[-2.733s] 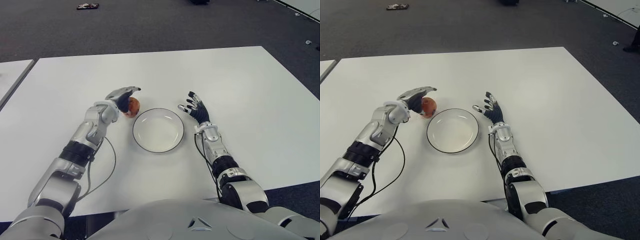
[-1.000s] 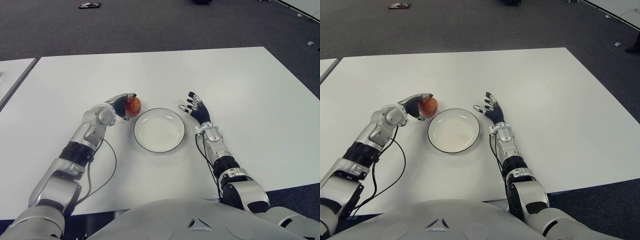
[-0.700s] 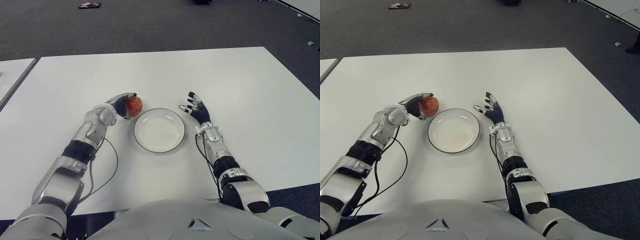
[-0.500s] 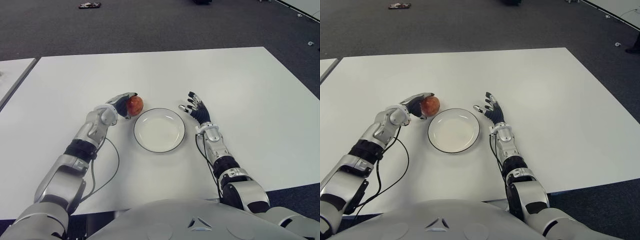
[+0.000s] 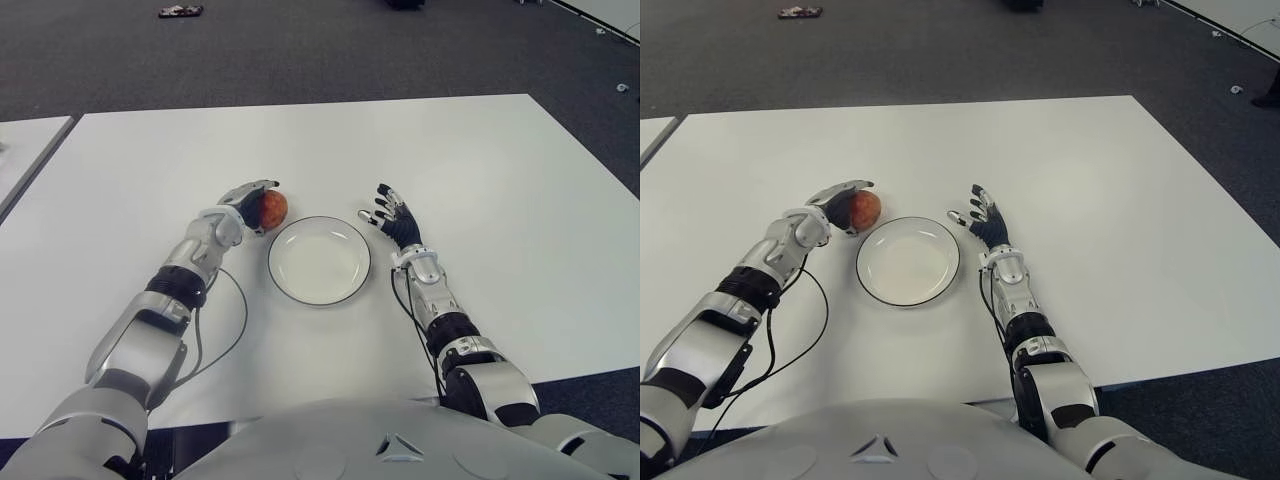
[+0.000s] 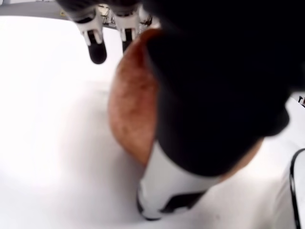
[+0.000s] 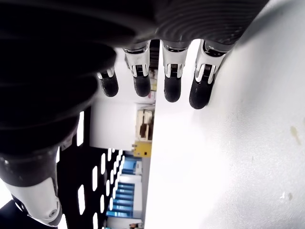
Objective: Put the apples into the plate.
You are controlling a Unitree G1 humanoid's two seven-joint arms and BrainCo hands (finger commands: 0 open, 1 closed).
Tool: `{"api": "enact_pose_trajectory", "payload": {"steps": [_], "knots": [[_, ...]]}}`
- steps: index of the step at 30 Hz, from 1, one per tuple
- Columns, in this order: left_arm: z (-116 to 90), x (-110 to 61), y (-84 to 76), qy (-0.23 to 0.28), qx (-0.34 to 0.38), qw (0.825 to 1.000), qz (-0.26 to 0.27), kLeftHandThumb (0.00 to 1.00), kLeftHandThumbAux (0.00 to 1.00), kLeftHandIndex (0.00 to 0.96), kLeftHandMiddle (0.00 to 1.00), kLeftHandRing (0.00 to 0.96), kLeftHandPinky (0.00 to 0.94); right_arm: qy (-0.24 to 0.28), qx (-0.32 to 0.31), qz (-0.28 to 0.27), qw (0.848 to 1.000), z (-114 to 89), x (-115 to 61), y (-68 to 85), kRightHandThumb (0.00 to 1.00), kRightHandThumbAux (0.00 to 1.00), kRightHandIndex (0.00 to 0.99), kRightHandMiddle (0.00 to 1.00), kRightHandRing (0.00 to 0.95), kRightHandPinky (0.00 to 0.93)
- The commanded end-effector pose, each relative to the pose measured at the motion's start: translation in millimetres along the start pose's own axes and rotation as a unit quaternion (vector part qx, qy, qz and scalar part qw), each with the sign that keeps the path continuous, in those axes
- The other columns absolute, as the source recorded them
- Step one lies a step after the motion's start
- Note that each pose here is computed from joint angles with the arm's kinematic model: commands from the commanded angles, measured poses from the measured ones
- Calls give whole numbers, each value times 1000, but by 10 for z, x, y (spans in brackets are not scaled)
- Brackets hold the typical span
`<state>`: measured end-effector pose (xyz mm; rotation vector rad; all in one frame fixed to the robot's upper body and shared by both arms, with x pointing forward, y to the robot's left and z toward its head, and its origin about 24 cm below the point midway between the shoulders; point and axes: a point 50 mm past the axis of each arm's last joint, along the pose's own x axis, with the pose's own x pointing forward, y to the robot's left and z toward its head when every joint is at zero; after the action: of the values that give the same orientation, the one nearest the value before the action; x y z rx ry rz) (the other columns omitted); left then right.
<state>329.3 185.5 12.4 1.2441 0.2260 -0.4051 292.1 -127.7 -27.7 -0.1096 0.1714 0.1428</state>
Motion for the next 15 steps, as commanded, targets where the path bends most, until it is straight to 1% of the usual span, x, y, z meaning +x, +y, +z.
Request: {"api": "enact_pose_trajectory", "payload": {"steps": [1, 6, 15], "knots": [[7, 26, -204, 11, 9, 999, -29, 0, 391, 0, 0, 0, 92, 78, 13, 0, 997, -334, -173, 9, 117, 709, 0, 52, 88, 144], [19, 55, -241, 13, 10, 1000, -27, 0, 386, 0, 0, 0, 96, 77, 12, -1, 997, -337, -178, 7, 117, 709, 0, 47, 82, 141], [3, 75, -292, 14, -1, 1000, -20, 0, 391, 0, 0, 0, 76, 80, 11, -6, 997, -336, -171, 8, 125, 707, 0, 45, 87, 158]]}}
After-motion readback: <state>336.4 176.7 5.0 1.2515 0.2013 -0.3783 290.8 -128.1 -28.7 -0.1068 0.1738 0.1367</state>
